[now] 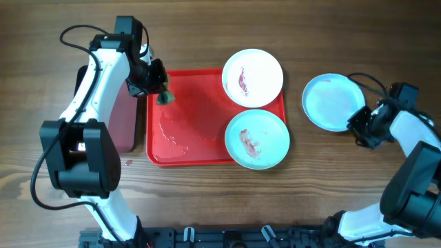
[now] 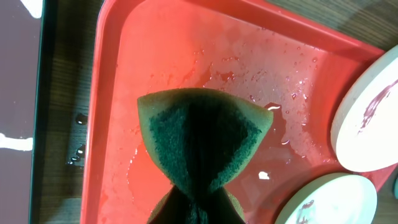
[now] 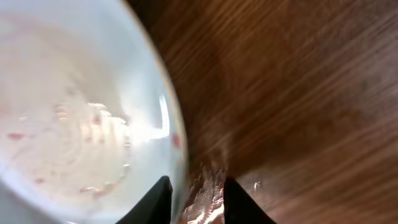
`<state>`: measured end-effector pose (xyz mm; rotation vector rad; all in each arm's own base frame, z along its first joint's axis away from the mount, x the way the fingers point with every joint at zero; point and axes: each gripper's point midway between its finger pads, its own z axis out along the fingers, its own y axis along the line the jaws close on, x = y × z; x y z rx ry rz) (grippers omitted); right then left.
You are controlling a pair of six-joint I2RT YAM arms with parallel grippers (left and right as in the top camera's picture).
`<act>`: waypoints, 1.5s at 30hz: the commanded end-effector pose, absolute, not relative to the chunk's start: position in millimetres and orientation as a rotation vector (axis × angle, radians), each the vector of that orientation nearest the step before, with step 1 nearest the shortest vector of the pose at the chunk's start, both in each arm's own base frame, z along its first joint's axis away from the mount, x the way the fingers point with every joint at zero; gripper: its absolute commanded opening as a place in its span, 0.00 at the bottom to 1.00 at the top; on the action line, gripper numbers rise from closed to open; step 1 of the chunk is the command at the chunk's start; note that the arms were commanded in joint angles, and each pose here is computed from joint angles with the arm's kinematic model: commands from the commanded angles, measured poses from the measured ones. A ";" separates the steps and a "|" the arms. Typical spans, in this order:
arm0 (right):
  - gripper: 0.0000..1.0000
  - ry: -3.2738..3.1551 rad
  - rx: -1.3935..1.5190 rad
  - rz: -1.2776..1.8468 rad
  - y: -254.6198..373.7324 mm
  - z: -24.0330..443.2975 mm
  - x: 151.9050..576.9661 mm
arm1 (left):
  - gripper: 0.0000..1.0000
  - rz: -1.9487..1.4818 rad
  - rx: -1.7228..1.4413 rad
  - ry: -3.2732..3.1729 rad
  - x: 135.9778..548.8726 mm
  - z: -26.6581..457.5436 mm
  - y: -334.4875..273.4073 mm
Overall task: Clean dirty plates on tray and stack at the side
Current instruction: 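Carry the plate right and set it on the table beside the tray, then grip the rim of the second light-blue plate with the right gripper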
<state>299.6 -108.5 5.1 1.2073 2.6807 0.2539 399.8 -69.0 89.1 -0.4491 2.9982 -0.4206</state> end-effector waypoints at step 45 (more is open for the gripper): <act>0.04 2.947 0.185 0.559 199.2 71.6 294.7 | 0.04 -0.414 -0.453 2.991 399.1 91.2 -69.8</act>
